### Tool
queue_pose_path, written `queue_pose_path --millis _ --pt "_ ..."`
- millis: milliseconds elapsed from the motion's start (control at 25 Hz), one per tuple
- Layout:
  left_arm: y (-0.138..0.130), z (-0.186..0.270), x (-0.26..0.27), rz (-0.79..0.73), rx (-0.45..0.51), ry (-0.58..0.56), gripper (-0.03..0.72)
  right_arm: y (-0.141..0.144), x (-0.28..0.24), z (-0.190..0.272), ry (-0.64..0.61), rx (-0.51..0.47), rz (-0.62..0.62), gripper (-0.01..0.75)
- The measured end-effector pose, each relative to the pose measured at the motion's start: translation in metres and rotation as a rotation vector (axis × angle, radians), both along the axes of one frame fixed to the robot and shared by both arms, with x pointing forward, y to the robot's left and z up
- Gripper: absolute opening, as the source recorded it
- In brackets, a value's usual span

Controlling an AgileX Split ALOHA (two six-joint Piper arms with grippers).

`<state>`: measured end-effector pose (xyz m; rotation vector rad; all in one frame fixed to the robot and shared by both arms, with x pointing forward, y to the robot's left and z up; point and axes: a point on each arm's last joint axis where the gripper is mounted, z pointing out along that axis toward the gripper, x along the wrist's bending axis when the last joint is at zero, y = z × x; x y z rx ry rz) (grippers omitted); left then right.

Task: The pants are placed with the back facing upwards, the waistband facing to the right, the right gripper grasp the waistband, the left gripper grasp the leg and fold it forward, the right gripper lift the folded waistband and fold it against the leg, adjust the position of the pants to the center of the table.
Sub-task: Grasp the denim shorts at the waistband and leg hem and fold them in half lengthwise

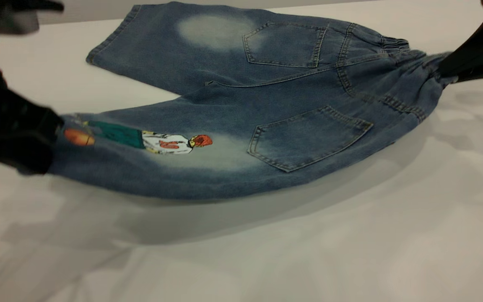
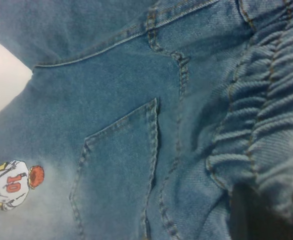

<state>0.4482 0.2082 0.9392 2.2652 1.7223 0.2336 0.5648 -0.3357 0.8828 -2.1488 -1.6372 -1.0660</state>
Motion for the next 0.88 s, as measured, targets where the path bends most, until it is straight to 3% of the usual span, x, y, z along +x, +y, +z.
queue_pose_path --millis 880 --pt "-0.017 0.051 0.035 -0.069 -0.094 -0.25 0.077 -0.01 0.02 0.044 -0.095 -0.063 -0.059 0.051"
